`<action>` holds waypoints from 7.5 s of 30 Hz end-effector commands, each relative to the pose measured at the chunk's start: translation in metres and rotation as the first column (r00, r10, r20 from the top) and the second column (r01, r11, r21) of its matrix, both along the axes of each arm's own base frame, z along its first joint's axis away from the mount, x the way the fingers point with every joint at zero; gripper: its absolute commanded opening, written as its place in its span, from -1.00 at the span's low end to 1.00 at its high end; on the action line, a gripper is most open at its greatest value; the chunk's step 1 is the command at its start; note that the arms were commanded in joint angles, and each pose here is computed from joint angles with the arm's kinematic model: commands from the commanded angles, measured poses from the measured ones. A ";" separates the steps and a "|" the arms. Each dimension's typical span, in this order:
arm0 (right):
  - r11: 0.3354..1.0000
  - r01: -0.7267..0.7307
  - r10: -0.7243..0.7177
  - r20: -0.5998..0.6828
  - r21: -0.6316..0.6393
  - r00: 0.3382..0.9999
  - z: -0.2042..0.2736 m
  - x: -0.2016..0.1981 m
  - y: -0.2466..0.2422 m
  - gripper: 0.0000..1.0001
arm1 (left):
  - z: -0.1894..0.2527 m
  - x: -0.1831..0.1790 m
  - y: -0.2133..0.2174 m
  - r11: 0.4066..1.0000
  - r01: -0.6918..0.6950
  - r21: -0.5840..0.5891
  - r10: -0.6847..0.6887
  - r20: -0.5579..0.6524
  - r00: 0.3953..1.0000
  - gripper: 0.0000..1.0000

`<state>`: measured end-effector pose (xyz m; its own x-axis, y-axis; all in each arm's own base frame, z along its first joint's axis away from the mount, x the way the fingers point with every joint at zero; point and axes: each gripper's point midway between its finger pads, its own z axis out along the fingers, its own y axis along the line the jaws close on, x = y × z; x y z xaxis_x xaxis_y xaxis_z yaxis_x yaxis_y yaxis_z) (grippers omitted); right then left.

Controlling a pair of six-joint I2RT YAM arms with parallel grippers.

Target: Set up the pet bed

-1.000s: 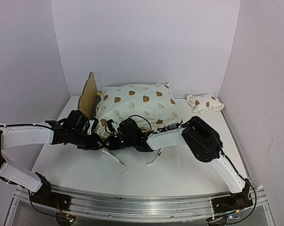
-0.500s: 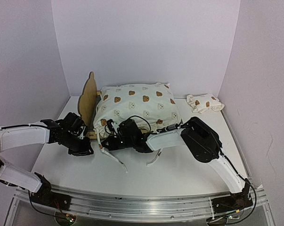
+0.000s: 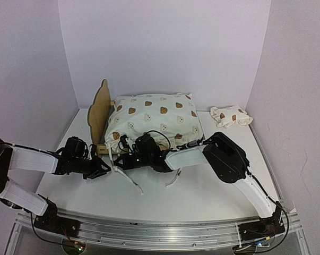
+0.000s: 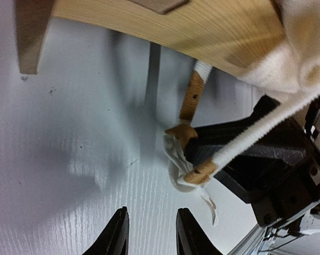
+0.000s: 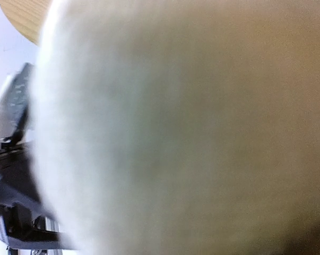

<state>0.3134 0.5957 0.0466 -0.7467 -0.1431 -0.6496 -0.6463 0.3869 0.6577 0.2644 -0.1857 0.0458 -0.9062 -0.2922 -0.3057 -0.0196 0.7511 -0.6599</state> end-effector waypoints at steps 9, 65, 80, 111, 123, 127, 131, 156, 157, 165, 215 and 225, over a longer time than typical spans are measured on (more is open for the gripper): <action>1.000 0.011 -0.011 -0.041 -0.003 0.999 -0.020 0.006 0.006 -1.00 | -0.004 0.034 0.030 0.917 -0.351 -0.190 0.333 -0.123 0.935 -0.15; 0.993 -0.094 0.096 -0.032 0.065 0.995 0.003 -0.017 0.024 -1.00 | 0.004 0.048 0.003 0.909 -0.316 -0.270 0.310 -0.068 0.948 -1.00; 0.997 -0.073 0.072 0.036 0.030 0.997 0.019 -0.019 0.006 -0.65 | -0.003 0.047 0.021 0.943 -0.306 -0.131 0.307 -0.007 0.952 -1.00; 0.874 0.076 0.113 0.354 -0.480 0.928 0.008 -0.035 -0.055 -1.00 | 0.046 0.069 0.036 0.980 -0.140 0.142 0.104 0.235 0.966 -1.00; 0.900 0.285 -0.088 0.504 -0.329 0.859 0.120 0.059 -0.096 -1.00 | 0.035 0.072 0.079 0.934 -0.139 0.328 0.076 0.196 0.978 -1.00; 0.894 0.335 -0.135 0.533 -0.299 0.835 0.139 0.080 -0.106 -1.00 | 0.039 0.075 0.092 0.926 -0.146 0.348 0.085 0.185 0.979 -1.00; 0.902 0.341 -0.146 0.559 -0.263 0.817 0.162 0.086 -0.107 -1.00 | 0.032 0.074 0.110 0.906 -0.162 0.390 0.104 0.165 0.981 -1.00; 0.975 -0.071 0.146 0.363 -0.211 0.920 0.146 -0.015 -0.075 -1.00 | 0.021 0.095 0.135 0.888 -0.056 0.457 -0.058 0.232 0.971 -1.00; 0.967 -0.146 0.213 0.348 -0.207 0.913 0.141 -0.037 -0.064 -1.00 | 0.021 0.094 0.134 0.887 -0.040 0.460 -0.077 0.232 0.970 -1.00; 0.921 -0.326 0.361 0.148 -0.215 0.921 0.106 -0.113 -0.052 -0.02 | 0.033 0.090 0.133 0.861 0.024 0.508 -0.163 0.231 0.959 -0.47; 0.738 0.309 -0.237 0.199 -0.600 0.951 0.074 0.073 -0.225 -1.00 | 0.085 0.123 -0.050 0.192 0.269 0.944 -0.909 0.068 0.410 -0.35; 0.806 0.321 -0.233 0.232 -0.497 0.945 0.143 0.070 -0.248 -1.00 | 0.139 0.124 -0.043 0.303 0.260 0.917 -0.890 0.175 0.420 -1.00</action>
<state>0.3828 0.3622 0.1191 -0.7582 -0.3489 -0.5508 -0.5072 0.8464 0.1622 0.3840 -0.2292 0.1311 -0.2108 0.8742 -0.4373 0.7872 0.4171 0.4543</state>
